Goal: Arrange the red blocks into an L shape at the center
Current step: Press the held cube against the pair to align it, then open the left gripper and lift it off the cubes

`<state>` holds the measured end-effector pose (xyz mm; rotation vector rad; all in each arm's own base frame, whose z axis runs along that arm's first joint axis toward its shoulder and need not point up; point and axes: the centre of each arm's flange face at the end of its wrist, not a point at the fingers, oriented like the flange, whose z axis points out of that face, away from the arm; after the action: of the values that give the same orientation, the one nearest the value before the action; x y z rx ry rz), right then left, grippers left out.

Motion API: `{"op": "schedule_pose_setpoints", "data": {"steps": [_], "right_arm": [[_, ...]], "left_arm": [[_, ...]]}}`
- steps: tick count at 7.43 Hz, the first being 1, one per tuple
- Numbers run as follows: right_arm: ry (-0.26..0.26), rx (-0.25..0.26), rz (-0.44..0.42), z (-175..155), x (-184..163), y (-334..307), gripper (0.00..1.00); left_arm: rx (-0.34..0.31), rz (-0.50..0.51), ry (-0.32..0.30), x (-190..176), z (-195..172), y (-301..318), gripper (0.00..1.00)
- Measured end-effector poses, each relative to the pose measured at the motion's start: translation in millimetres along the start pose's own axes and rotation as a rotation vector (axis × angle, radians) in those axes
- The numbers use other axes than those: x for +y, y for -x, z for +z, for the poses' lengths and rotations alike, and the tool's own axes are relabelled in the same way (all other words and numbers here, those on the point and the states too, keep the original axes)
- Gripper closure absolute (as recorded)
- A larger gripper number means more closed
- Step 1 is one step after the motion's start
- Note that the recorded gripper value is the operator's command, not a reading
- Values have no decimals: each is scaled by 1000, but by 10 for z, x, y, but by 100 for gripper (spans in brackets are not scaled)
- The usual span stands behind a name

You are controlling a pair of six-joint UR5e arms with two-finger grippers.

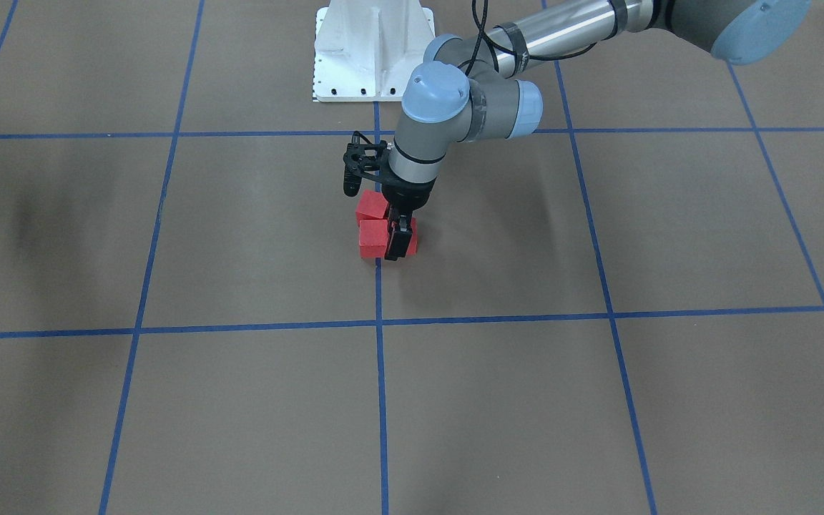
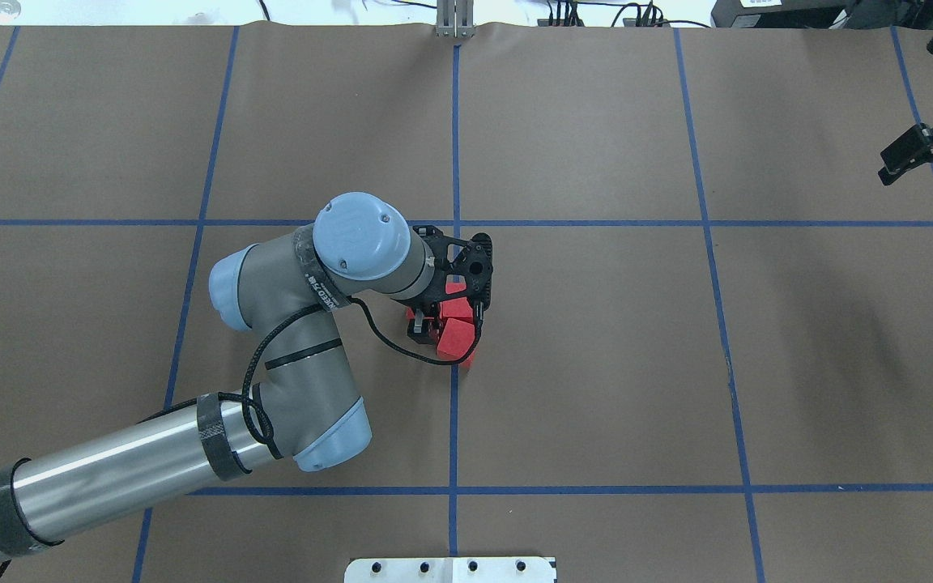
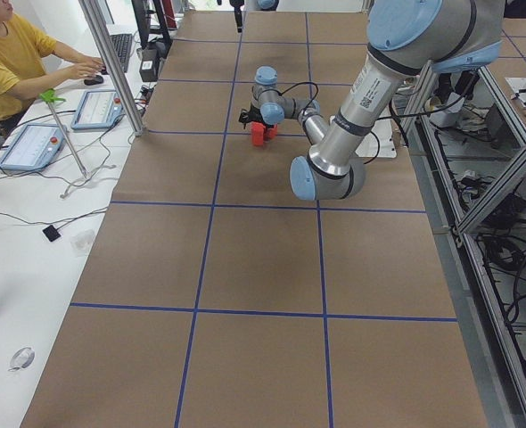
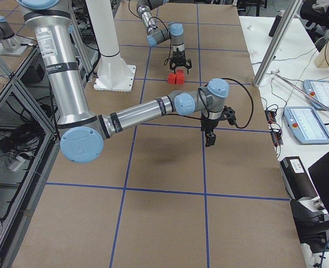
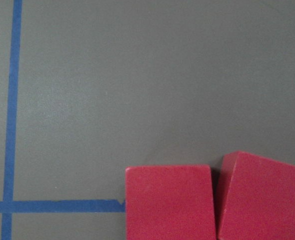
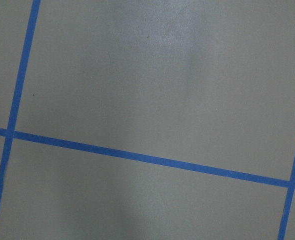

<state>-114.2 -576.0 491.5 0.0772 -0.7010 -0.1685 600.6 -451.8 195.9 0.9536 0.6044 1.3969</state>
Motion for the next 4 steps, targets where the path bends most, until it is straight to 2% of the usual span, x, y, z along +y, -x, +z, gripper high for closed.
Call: {"op": "schedule_pose_setpoints", "data": {"steps": [2, 4], "right_arm": [[-1, 0, 0, -4, 0, 4, 0], [-1, 0, 0, -8, 0, 4, 0]], "left_arm": [[-22, -6, -8, 25, -173, 147, 1], [-29, -17, 10, 16, -425, 235, 1]]}}
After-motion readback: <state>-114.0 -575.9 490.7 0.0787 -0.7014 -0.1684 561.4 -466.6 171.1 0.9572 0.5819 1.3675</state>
